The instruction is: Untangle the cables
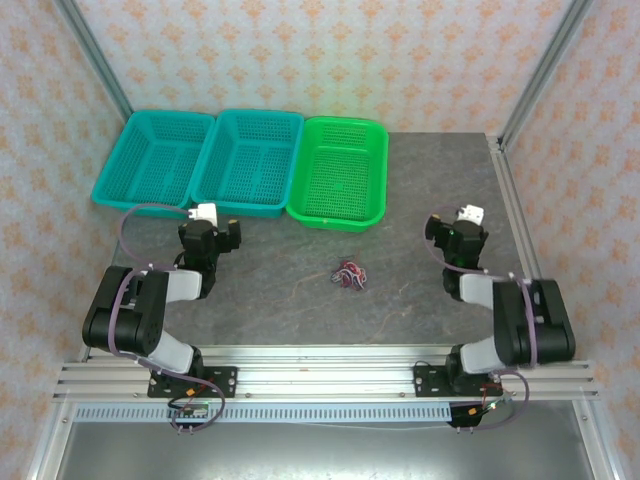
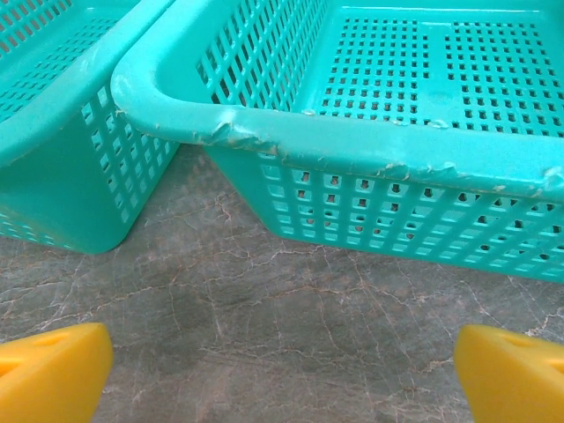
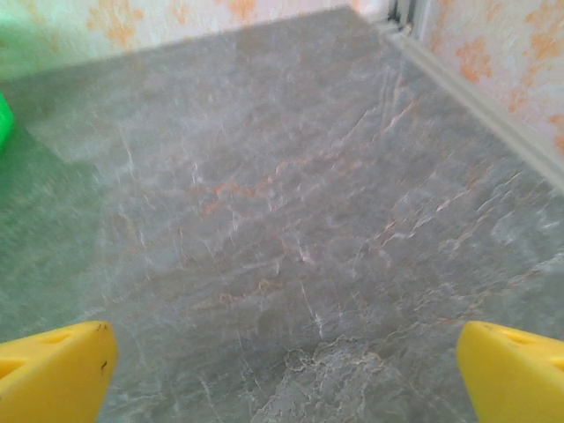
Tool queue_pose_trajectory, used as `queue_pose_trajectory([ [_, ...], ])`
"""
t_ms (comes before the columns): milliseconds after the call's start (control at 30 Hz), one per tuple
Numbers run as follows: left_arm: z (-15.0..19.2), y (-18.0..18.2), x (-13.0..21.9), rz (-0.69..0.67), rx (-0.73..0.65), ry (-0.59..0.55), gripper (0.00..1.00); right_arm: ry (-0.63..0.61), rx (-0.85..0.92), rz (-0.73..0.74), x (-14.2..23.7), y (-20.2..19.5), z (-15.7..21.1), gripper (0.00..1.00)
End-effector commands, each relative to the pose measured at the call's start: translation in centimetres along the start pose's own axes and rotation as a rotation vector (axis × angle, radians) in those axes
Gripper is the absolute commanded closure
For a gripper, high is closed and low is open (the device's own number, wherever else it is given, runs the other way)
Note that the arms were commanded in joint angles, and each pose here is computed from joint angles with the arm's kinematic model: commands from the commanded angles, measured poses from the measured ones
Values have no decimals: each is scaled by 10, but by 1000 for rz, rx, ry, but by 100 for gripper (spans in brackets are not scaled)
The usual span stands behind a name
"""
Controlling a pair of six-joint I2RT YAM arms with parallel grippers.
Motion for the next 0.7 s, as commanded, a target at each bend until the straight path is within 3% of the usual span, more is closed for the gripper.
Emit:
queue_pose_trajectory([
  [0, -14, 2, 2, -4, 2, -44, 0, -36, -202, 35, 42, -7, -39, 0],
  [200, -47, 14, 38, -96, 93, -30, 0, 208, -413, -202, 117, 12, -52, 1],
  [367, -77, -3, 75, 35, 305, 42, 0, 570, -405, -415, 144, 46, -42, 1],
  [500, -86, -48, 97, 264, 447, 213, 0, 804, -258, -492, 158, 85, -28, 1],
  [667, -75, -141, 130, 448, 281, 477, 3, 884, -120, -440, 155, 125, -3, 1],
])
Point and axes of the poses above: each hand's point on the last joint's axis, 136 mm out from that joint toward the fingers, its own x axis back along the fingers, its own y axis along the line the jaws close on, z = x × y, the point moved 7 cm from there along x, back along the fingers, and after that the axes turned 3 degrees about x, right-handed, at the moved point
